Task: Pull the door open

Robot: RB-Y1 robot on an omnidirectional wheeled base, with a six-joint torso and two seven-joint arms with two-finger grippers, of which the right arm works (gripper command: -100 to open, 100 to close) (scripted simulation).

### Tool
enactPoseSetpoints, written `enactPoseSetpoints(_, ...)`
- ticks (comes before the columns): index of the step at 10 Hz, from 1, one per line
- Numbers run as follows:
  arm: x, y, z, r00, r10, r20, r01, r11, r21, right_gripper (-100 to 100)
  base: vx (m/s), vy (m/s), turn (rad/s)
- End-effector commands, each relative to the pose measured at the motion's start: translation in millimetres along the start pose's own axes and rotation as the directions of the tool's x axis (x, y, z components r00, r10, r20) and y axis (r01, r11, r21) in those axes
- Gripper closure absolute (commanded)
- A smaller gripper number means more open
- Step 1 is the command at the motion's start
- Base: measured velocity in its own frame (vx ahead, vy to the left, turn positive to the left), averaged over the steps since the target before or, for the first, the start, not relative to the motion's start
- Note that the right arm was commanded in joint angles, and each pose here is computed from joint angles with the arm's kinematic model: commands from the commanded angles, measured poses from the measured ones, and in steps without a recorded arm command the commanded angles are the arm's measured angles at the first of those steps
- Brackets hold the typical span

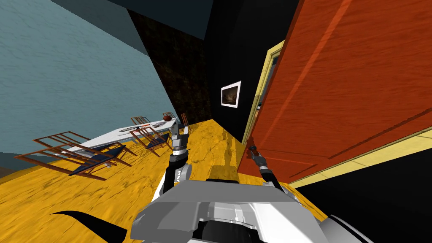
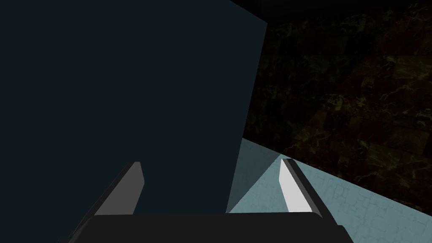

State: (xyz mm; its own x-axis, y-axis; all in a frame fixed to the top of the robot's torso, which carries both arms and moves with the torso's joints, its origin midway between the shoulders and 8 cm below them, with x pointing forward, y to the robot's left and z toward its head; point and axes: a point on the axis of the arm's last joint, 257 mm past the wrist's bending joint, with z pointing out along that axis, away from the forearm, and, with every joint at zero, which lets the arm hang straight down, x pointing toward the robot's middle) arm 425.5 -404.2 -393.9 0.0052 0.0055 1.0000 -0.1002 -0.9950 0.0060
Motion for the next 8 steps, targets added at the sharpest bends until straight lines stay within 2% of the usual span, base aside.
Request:
enactPoseSetpoints(1,2.1,0.1,-4.0,1.0,0.006,-0.005,-0.006,1.0,0.019,100,-0.207,-0.041,0.108)
enactPoseSetpoints(2,0.0,0.9,-3.2,1.0,0.002,0.001,-0.002,1.0,0.011,100,-0.091,-0.015,0.018)
enactPoseSetpoints(3,-1.2,0.0,-8.4,1.0,0.002,0.003,-0.002,1.0,0.03,100,-0.12,-0.033,0.077)
enactPoseSetpoints(8,1.0,-2.0,-23.0,1.0,0.002,-0.004,-0.002,0.995,0.098,100,-0.167,-0.052,0.081)
